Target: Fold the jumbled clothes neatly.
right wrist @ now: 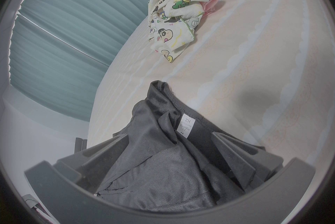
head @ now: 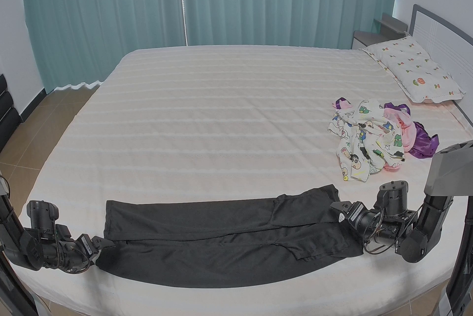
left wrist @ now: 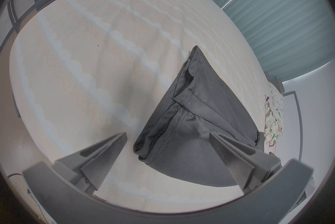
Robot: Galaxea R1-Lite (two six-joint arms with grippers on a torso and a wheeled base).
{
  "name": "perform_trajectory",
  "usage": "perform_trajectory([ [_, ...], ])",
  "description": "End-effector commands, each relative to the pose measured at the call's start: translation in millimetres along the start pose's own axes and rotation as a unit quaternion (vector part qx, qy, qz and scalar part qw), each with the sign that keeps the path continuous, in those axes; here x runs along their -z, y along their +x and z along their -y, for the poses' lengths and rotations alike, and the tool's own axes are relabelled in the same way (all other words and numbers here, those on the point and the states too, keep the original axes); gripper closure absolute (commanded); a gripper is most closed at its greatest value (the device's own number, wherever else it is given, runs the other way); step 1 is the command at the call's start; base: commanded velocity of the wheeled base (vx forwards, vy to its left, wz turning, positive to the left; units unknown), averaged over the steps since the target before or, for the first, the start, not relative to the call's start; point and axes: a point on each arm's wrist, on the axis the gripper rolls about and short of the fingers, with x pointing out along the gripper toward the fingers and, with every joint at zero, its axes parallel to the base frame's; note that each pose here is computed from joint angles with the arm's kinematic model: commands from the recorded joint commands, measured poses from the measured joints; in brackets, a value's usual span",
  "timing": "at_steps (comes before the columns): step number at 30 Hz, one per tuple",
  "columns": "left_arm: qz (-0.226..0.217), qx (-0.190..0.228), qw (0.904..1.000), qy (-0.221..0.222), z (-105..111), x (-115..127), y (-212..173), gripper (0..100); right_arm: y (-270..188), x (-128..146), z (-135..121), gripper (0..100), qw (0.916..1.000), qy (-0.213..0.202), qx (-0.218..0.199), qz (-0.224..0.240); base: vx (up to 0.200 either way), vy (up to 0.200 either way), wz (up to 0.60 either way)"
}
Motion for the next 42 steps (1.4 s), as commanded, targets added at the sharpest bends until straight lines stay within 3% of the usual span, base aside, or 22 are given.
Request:
perform_trajectory([
  [1, -0.009, -0.005, 0.9999, -0.003, -2, 1, 4, 0, 0, 0, 0, 0, 1.0, 0.0, 0.0, -0.001, 0.0, 0.0, 0.0],
  [13, -0.018, -0.012, 0.9997, -0.006, -4, 4, 6, 0, 0, 1, 1, 0, 1.0, -0.001, 0.002, -0.001, 0.0, 0.0, 0.0],
  [14, -0.018, -0.012, 0.9997, -0.005, -4, 4, 6, 100, 0, 1, 1, 0, 1.0, -0.001, 0.001, -0.002, 0.0, 0.0, 0.0],
  [20, -0.019, -0.016, 0.9997, -0.004, -5, 6, 4, 100, 0, 1, 1, 0, 1.0, -0.001, 0.002, -0.001, 0.0, 0.0, 0.0],
  [27, -0.034, -0.037, 0.9977, 0.045, -11, 15, 2, 100, 0, 1, 1, 0, 1.0, -0.001, 0.001, -0.002, 0.0, 0.0, 0.0],
  [31, -0.023, -0.057, 0.9971, 0.046, -12, 13, 2, 100, 0, 1, 1, 0, 1.0, -0.002, 0.002, -0.001, 0.0, 0.0, 0.0],
  [40, -0.021, -0.057, 0.9971, 0.045, -12, 12, 2, 100, 0, 1, 1, 0, 1.0, -0.002, 0.001, -0.002, 0.0, 0.0, 0.0],
  [41, -0.02, -0.057, 0.9972, 0.044, -12, 12, 2, 0, 0, 1, 1, 0, 1.0, -0.002, 0.001, -0.002, 0.0, 0.0, 0.0],
  [42, -0.019, -0.056, 0.9972, 0.044, -12, 12, 2, 0, 0, 1, 1, 0, 1.0, -0.002, 0.001, -0.002, 0.0, 0.0, 0.0],
])
